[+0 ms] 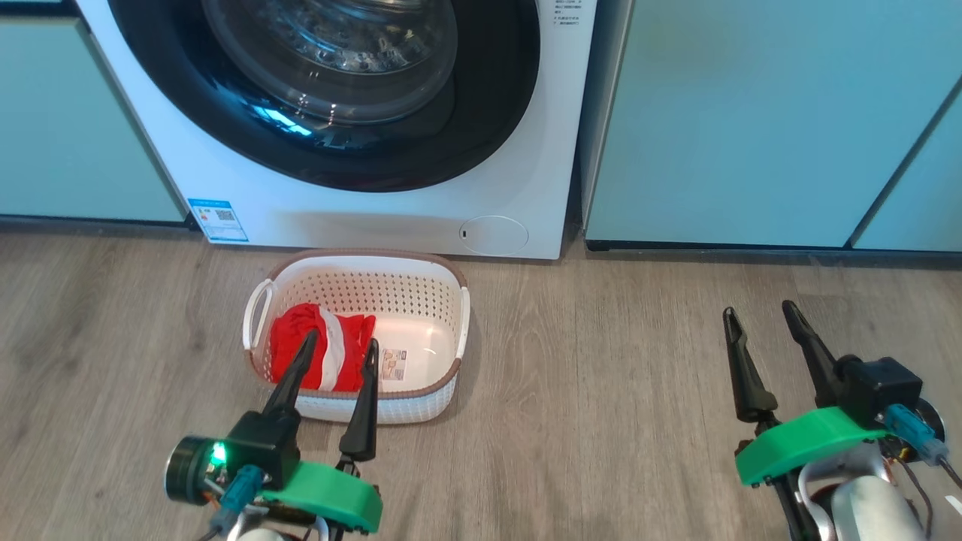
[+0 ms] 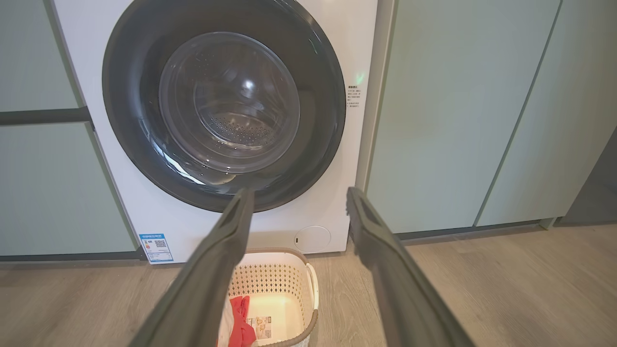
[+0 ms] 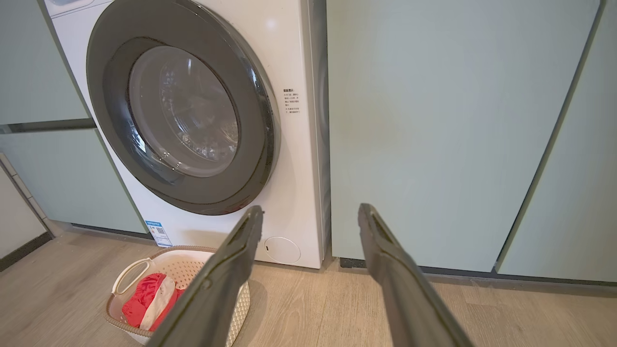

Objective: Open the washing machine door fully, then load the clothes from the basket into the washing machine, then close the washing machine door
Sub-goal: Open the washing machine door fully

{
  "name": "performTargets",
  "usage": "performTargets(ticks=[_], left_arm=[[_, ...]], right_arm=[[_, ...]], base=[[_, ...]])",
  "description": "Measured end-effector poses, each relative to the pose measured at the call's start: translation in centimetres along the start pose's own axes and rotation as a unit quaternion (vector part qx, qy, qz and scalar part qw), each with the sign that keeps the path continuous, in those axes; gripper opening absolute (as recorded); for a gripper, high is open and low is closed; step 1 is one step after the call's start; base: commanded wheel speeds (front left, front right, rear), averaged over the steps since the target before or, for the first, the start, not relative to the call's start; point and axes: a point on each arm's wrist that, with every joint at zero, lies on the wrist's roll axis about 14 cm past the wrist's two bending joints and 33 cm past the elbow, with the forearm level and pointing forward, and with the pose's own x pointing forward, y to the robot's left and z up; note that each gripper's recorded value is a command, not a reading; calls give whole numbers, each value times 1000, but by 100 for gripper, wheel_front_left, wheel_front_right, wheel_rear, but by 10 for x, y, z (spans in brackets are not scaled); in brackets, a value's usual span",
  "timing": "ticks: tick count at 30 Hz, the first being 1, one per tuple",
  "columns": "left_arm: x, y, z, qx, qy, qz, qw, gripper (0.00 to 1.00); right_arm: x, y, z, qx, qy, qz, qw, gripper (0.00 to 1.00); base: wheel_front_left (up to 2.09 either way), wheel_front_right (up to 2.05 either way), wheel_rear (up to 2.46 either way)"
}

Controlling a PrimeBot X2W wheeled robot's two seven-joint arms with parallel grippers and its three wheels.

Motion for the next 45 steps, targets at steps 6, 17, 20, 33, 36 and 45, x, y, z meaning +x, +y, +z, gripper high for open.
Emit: performTargets(ticks=[6,17,20,33,36,45], left_arm=[[1,0,0,3,0,-1,1000,100],[1,0,-1,2,2,-3,1000,100],[1,0,-1,3,1,-2,1000,100],[0,2,-6,9,9,3,1000,100],[0,3,-7,8,10,3,1000,100],[1,5,-14,7,21,7,1000,100]], right_arm=[[0,-2,-1,1,0,-3,1000,100],[1,-4,-3,1,3,-6,1000,100],[1,-3,-3,1,2,-5,1000,100],[2,-4,-2,1,-2,-6,1000,100],[3,-4,-3,2,-1,-6,1000,100],[6,-4,-10,21,6,-7,1000,0]], base=[[26,26,-51],[0,0,0],[0,0,0],[0,0,0],[0,0,0],[0,0,0]])
